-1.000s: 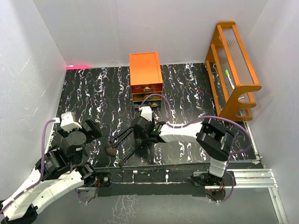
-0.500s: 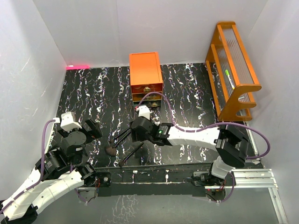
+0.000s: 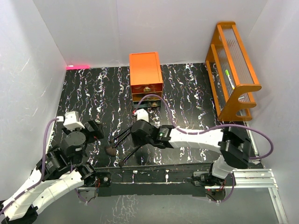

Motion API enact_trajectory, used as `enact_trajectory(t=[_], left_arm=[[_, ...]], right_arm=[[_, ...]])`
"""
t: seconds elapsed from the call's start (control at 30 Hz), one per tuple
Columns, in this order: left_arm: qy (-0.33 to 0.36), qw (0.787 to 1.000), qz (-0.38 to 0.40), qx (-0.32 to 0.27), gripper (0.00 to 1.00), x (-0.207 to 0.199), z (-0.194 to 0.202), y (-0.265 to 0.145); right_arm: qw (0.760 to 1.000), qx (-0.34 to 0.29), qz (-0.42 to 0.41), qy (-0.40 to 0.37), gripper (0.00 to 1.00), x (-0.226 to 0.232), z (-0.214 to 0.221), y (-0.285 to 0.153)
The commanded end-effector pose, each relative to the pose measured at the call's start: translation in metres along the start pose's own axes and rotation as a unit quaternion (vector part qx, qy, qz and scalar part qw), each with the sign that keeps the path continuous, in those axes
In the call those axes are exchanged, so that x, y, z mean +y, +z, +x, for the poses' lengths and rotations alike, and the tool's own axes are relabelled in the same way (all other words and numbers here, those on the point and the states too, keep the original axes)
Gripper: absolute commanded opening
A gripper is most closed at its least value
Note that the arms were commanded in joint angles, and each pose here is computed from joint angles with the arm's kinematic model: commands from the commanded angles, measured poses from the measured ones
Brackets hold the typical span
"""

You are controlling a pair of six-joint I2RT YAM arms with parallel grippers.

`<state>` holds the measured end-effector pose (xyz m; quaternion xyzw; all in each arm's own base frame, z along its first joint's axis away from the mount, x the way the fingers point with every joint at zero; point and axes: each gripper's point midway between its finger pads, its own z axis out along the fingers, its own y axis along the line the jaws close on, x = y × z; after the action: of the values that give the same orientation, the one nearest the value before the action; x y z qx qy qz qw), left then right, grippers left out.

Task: Organize the makeup
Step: Open the drawer in the storage box.

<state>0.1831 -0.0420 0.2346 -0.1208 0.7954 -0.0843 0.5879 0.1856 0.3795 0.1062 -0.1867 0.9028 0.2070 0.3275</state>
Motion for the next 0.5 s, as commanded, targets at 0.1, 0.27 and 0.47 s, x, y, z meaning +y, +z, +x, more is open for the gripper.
enact_trajectory(t=[0.1,0.27,0.47], left_arm=[[0.067,0.995,0.048,0.055,0.85,-0.032,0.02,0.011],[0.063,0.996,0.045,0.051,0.86,-0.031,0.02,0.012],[0.036,0.999,0.006,0.021,0.86,-0.011,0.007,0.007]], right_arm=[[0.99,-0.108,0.037,0.076,0.55,-0.034,-0.04,-0.065],[0.995,-0.016,-0.018,0.1,0.53,-0.006,-0.004,-0.058],[0.985,0.068,-0.054,0.148,0.51,0.057,0.056,-0.039]])
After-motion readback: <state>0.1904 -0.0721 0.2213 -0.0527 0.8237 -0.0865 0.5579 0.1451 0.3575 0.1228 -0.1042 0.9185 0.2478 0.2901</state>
